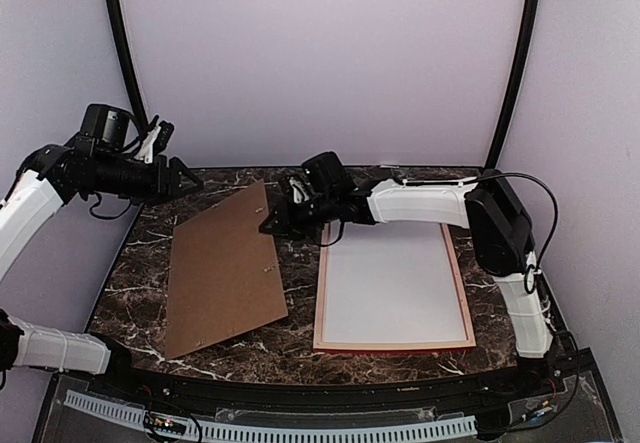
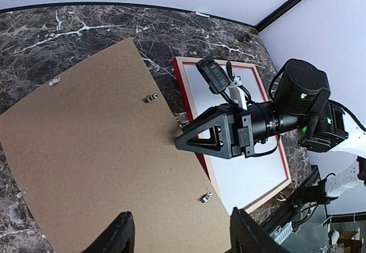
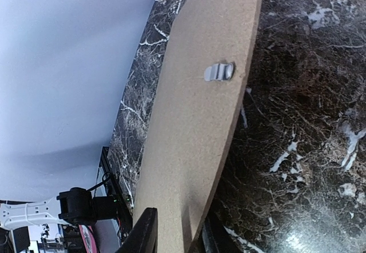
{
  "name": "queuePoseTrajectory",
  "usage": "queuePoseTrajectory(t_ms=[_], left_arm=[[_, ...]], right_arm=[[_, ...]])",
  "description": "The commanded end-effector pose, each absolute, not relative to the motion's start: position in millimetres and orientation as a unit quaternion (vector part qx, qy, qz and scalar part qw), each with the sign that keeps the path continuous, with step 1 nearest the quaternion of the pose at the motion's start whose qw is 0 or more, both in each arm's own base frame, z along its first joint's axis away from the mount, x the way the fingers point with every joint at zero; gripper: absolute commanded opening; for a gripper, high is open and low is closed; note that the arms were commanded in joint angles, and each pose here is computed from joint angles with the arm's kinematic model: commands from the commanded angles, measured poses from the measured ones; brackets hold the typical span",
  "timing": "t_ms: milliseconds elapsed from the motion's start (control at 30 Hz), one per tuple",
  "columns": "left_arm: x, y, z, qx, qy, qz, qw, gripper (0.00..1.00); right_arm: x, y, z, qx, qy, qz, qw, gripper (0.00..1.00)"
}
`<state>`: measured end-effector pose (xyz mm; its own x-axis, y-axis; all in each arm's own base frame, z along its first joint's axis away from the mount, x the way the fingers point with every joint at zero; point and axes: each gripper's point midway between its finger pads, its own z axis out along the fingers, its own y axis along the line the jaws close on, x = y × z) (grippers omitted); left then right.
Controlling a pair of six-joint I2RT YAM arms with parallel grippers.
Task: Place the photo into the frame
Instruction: Pass from the left arm to the right
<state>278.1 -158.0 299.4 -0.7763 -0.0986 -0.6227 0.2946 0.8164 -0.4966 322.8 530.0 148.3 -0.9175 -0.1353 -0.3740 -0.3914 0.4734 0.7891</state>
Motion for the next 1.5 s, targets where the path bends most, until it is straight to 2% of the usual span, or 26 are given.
queuePoseTrajectory(t_ms=[0, 133, 267, 700, 1100, 1467], left_arm=[[279, -151, 288, 0.060, 0.897, -0.272, 0.344, 0.59], [285, -145, 265, 0.043, 0.905, -0.252, 0.341, 0.59], [287, -146, 232, 0.016, 0.911, -0.258, 0.322, 0.59], [296, -145, 178, -0.030, 0.904, -0.274, 0.328, 0.61], [295, -162, 112, -0.044, 0.912, -0.317, 0.255, 0.62], [290, -163, 83, -0.040, 0.919, -0.315, 0.235, 0.62]], right_arm=[[332, 538, 139, -0.158, 0.823, 0.528, 0.138, 0.22], [335, 532, 123, -0.146, 0.821, 0.537, 0.127, 0.15], [335, 524, 125, -0.139, 0.816, 0.547, 0.128, 0.00], [329, 471, 172, -0.145, 0.801, 0.558, 0.162, 0.00], [320, 393, 156, -0.110, 0.833, 0.513, 0.176, 0.00], [318, 359, 169, -0.081, 0.817, 0.540, 0.184, 0.00]])
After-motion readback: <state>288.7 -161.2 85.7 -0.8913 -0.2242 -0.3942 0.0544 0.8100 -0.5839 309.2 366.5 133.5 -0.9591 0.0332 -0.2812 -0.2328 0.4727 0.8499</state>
